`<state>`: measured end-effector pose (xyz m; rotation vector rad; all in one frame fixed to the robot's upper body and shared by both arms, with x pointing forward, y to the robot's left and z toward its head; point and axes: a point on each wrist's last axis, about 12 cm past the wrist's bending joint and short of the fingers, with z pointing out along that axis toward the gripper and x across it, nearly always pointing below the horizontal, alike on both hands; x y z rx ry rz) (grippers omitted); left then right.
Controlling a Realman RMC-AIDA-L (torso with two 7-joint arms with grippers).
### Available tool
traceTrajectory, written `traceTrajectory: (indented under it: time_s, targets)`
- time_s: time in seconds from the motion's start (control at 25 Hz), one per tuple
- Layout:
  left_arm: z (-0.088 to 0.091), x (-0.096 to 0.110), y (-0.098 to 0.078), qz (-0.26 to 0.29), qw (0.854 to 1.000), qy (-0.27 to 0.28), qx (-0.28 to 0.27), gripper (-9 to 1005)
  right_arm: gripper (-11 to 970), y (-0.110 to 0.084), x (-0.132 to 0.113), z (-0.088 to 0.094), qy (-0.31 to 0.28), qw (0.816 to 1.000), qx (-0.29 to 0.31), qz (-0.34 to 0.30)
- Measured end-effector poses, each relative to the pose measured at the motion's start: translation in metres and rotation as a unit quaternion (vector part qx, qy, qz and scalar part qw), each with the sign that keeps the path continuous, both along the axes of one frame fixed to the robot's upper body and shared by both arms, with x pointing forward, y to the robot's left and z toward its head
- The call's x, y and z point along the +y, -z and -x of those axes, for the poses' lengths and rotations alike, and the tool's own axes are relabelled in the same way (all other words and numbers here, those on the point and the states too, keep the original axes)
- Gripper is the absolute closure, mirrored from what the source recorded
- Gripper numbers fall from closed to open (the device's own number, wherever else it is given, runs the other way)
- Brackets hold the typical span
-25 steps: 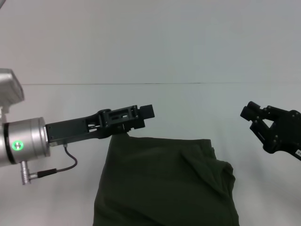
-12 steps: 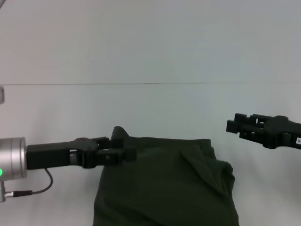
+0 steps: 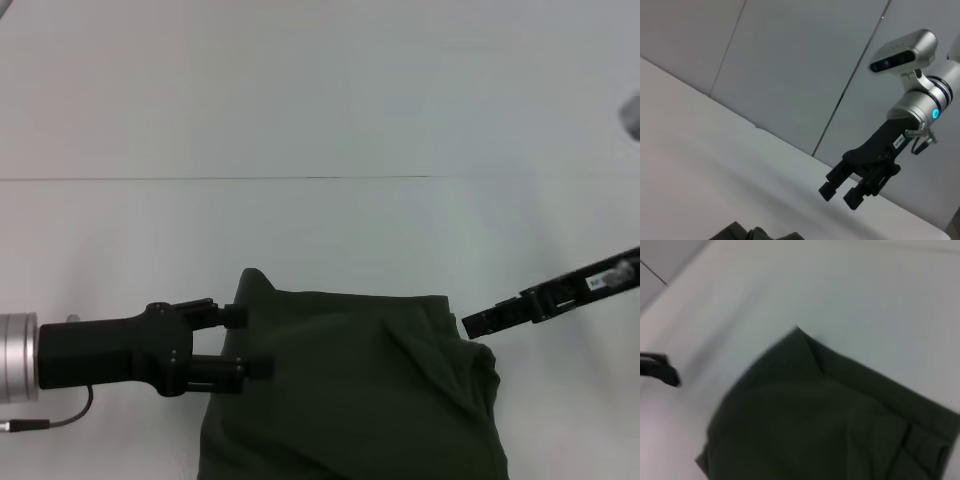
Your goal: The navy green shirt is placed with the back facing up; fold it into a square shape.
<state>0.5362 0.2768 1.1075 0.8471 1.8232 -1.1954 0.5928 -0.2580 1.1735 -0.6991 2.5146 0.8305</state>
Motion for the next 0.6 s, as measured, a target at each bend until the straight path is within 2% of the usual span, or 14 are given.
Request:
traceTrajectory:
  time_s: [0.12,0.4,0.48,0.6]
  targets:
    - [0.001,0.002,-0.002,-0.006,1.000,0.002,-0.012,49,238,-0.009,0.017,-0.010,0.002,0.998,0.029,0.054]
    - [0.005,0.005,-0.003,-0.012,1.000,0.017,-0.021,49,138,-0.028,0.062,-0.024,-0.021,0.993,0.041,0.111]
    - [0.008,0.006,-0.004,-0.016,0.999,0.026,-0.020,49,110,-0.027,0.074,-0.029,-0.025,0.991,0.044,0.126]
    - [0.011,0.008,-0.003,-0.024,0.999,0.033,-0.022,48,117,-0.025,0.083,-0.031,-0.030,0.990,0.049,0.133]
